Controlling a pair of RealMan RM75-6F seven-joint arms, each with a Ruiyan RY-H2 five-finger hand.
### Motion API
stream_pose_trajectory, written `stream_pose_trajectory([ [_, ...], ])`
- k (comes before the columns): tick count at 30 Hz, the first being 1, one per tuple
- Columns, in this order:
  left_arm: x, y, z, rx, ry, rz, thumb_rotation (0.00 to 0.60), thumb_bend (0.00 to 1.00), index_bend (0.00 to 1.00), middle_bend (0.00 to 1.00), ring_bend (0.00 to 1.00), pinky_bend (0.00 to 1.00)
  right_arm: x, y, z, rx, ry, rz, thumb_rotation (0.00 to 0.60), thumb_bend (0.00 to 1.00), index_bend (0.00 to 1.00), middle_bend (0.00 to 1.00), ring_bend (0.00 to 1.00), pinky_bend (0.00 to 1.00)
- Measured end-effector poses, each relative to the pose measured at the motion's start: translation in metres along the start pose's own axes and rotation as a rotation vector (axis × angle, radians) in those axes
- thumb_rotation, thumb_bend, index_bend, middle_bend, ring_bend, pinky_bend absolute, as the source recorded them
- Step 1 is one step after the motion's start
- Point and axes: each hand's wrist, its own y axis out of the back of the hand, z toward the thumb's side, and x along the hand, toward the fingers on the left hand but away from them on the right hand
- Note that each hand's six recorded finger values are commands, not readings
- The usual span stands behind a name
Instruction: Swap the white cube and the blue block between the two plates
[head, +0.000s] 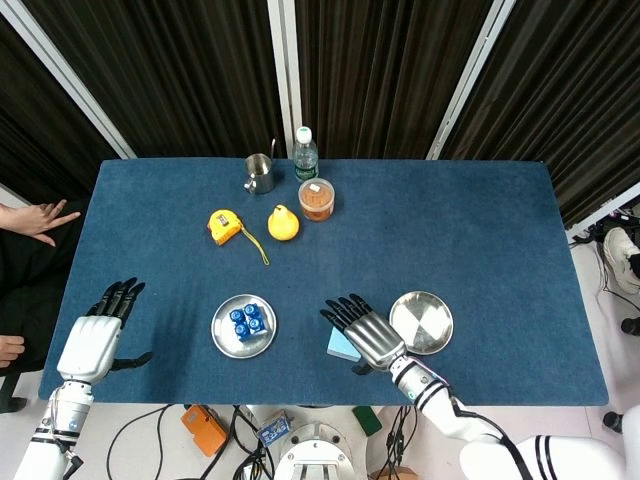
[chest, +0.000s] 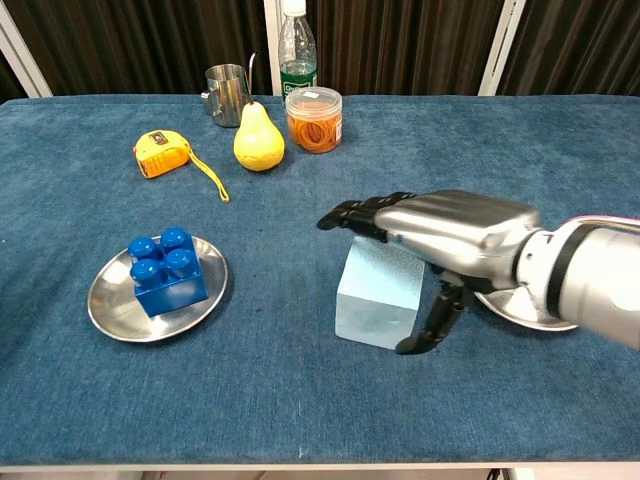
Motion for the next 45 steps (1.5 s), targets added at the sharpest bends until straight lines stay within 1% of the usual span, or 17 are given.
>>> stream_pose_trajectory([
  [2, 0.0, -0.001, 0.0, -0.002, 0.001, -0.003, 0.6, 0.0, 0.03, 0.02, 0.01, 0.27, -0.006, -0.001, 0.001, 0.006, 0.001, 0.003, 0.6, 0.25, 0.0, 0.02, 0.0, 0.03],
  [4, 0.0, -0.002, -0.001, -0.004, 0.002, -0.006, 0.6, 0.0, 0.03, 0.02, 0.01, 0.27, -0.009, -0.002, -0.001, 0.013, -0.007, 0.003, 0.6, 0.25, 0.03, 0.1, 0.06, 0.21],
  [5, 0.0, -0.002, -0.001, -0.004, 0.002, -0.006, 0.6, 0.0, 0.03, 0.02, 0.01, 0.27, -0.009, -0.002, -0.001, 0.014, -0.011, 0.004, 0.6, 0.25, 0.08, 0.14, 0.11, 0.3],
  [6, 0.0, -0.002, -0.001, -0.004, 0.002, -0.005, 0.6, 0.0, 0.03, 0.02, 0.01, 0.27, -0.01, -0.002, -0.003, 0.016, -0.016, 0.004, 0.6, 0.25, 0.19, 0.21, 0.21, 0.41],
  [7, 0.001, -0.002, -0.001, -0.005, 0.003, -0.004, 0.6, 0.0, 0.03, 0.02, 0.01, 0.27, -0.011, -0.002, -0.004, 0.017, -0.021, 0.004, 0.6, 0.25, 0.25, 0.26, 0.27, 0.47],
  [8, 0.001, -0.002, -0.001, -0.007, 0.003, -0.003, 0.6, 0.0, 0.03, 0.02, 0.01, 0.27, -0.011, -0.002, -0.005, 0.018, -0.026, 0.003, 0.6, 0.25, 0.35, 0.33, 0.37, 0.55],
  [12, 0.002, -0.003, -0.002, -0.011, 0.008, -0.009, 0.6, 0.0, 0.03, 0.02, 0.01, 0.27, -0.012, -0.002, -0.008, 0.024, -0.044, -0.007, 0.6, 0.27, 0.59, 0.52, 0.58, 0.76],
  [16, 0.003, -0.003, -0.003, -0.015, 0.012, -0.009, 0.6, 0.0, 0.03, 0.02, 0.01, 0.27, -0.012, 0.001, -0.009, 0.03, -0.055, -0.029, 0.6, 0.32, 0.7, 0.6, 0.67, 0.85],
  [20, 0.003, 0.0, -0.004, -0.021, 0.014, -0.001, 0.6, 0.0, 0.03, 0.02, 0.01, 0.27, -0.01, 0.011, -0.01, 0.027, -0.059, -0.083, 0.6, 0.35, 0.73, 0.62, 0.69, 0.87],
  [23, 0.003, 0.003, -0.006, -0.024, 0.016, 0.009, 0.6, 0.0, 0.03, 0.02, 0.01, 0.27, -0.005, 0.025, -0.016, 0.033, -0.072, -0.139, 0.6, 0.35, 0.73, 0.62, 0.69, 0.87],
  [29, 0.0, 0.008, -0.012, -0.015, 0.02, 0.032, 0.6, 0.0, 0.03, 0.02, 0.01, 0.27, 0.017, 0.047, -0.059, 0.1, -0.171, -0.21, 0.6, 0.35, 0.7, 0.62, 0.68, 0.86],
  [33, 0.0, 0.006, -0.015, -0.014, 0.022, 0.026, 0.6, 0.0, 0.03, 0.02, 0.01, 0.27, 0.039, 0.044, -0.1, 0.138, -0.258, -0.188, 0.6, 0.35, 0.67, 0.62, 0.66, 0.84],
  [37, 0.002, 0.002, -0.015, -0.014, 0.022, 0.016, 0.6, 0.0, 0.03, 0.02, 0.01, 0.27, 0.05, 0.033, -0.121, 0.119, -0.291, -0.153, 0.6, 0.35, 0.6, 0.61, 0.61, 0.8],
  [40, 0.003, 0.0, -0.016, -0.012, 0.025, 0.011, 0.6, 0.0, 0.03, 0.02, 0.01, 0.27, 0.055, 0.022, -0.129, 0.107, -0.289, -0.124, 0.6, 0.35, 0.47, 0.53, 0.53, 0.77],
  [41, 0.003, 0.0, -0.016, -0.012, 0.026, 0.011, 0.6, 0.0, 0.03, 0.02, 0.01, 0.27, 0.057, 0.019, -0.131, 0.109, -0.286, -0.114, 0.6, 0.35, 0.4, 0.48, 0.49, 0.74],
  [43, 0.004, 0.0, -0.016, -0.014, 0.027, 0.013, 0.6, 0.0, 0.03, 0.02, 0.01, 0.27, 0.059, 0.012, -0.133, 0.11, -0.275, -0.091, 0.6, 0.35, 0.2, 0.36, 0.38, 0.67],
  [45, 0.003, 0.0, -0.016, -0.018, 0.028, 0.013, 0.6, 0.0, 0.03, 0.02, 0.01, 0.27, 0.062, 0.009, -0.134, 0.104, -0.267, -0.073, 0.6, 0.34, 0.05, 0.26, 0.29, 0.62],
])
